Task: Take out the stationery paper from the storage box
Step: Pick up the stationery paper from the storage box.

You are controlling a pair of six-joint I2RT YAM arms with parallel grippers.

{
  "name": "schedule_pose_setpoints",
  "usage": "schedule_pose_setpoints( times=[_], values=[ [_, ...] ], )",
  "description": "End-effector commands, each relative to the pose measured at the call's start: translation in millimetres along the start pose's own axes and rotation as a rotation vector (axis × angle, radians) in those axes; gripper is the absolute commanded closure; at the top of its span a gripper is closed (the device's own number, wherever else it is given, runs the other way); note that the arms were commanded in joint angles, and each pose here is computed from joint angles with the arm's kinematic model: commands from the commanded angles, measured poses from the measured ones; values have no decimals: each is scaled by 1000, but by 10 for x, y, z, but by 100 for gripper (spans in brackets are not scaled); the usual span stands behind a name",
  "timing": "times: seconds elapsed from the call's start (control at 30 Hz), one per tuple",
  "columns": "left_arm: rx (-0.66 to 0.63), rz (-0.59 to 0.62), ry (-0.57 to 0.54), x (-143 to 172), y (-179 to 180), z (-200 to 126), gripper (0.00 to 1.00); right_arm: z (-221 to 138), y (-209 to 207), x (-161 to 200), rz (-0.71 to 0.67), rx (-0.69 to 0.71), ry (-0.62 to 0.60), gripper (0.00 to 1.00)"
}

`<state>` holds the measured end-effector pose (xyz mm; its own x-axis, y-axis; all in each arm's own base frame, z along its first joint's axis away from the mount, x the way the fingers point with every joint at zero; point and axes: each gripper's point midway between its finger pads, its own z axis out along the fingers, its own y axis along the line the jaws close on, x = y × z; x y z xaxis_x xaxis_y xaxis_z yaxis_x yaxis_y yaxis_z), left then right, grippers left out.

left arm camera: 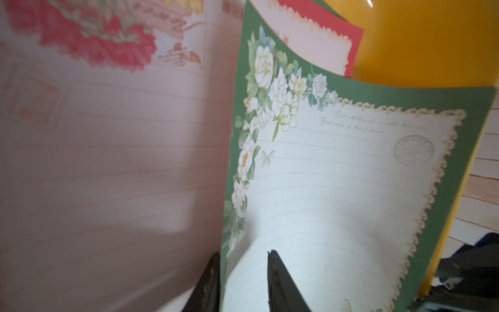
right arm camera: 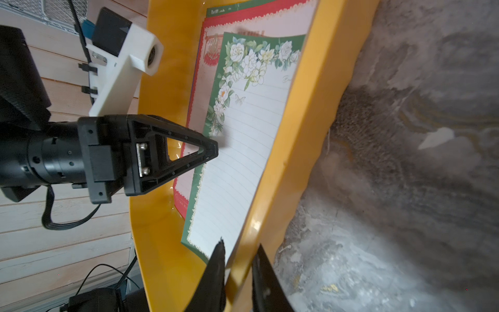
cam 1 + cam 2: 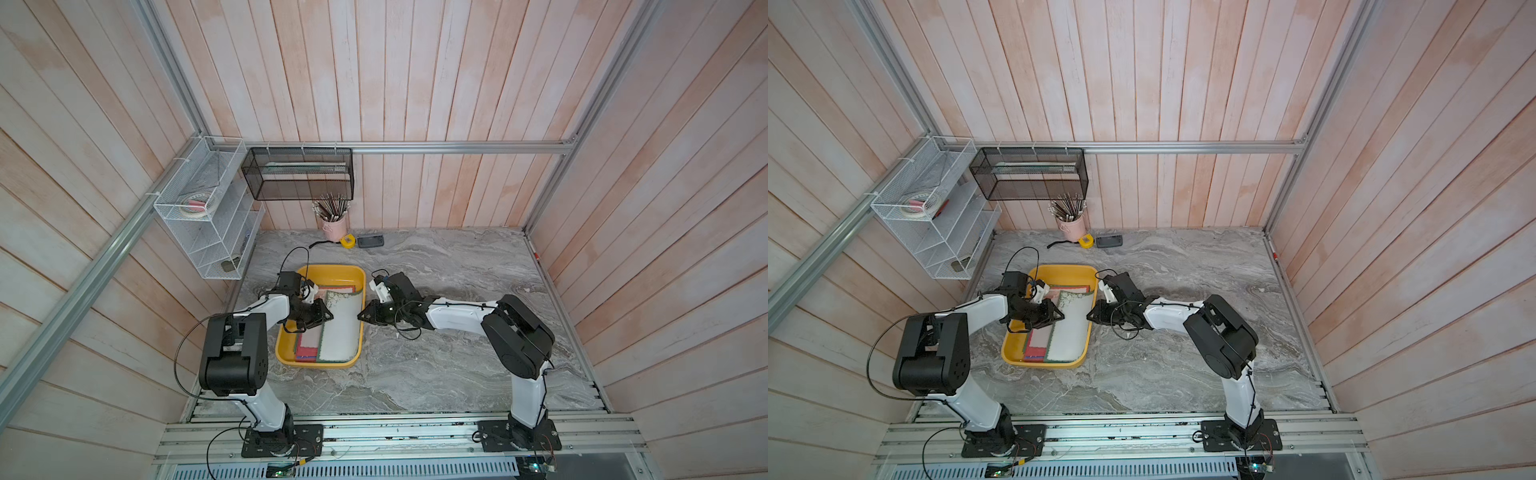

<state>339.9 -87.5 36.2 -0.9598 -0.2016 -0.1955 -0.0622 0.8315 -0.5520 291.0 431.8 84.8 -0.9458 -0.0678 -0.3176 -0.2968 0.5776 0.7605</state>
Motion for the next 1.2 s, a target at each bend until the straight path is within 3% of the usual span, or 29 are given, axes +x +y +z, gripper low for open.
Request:
schedule_pose_setpoints(
  times=[0.0,0.13,0.23,0.4,0.57,0.63,0.8,1.0,1.17],
  values=[
    [-14,14,8,-25,14,15,68,56,14,-7,-8,-19,12,79],
    [-9,21,7,-28,-8,7,70,62,6,9,-1,-22,16,79],
    [0,34,-10,-76,-48,-25,82,63,15,2,-6,-19,21,79],
    [30,39,-23,-123,-122,-56,84,35,13,-24,-15,-3,7,78],
    [27,59,-56,-167,-165,-133,94,21,45,-45,-22,-9,1,77],
    [29,76,-80,-204,-204,-190,100,2,71,-72,-31,-8,-3,73],
    [24,125,-169,-314,-340,-437,100,-102,138,-175,-78,31,-35,56],
    [24,209,-324,-489,-620,-905,100,-355,225,-379,-156,111,-127,44],
    [46,324,-435,-567,-988,-1291,100,-654,351,-555,-250,166,-219,40]
  ],
)
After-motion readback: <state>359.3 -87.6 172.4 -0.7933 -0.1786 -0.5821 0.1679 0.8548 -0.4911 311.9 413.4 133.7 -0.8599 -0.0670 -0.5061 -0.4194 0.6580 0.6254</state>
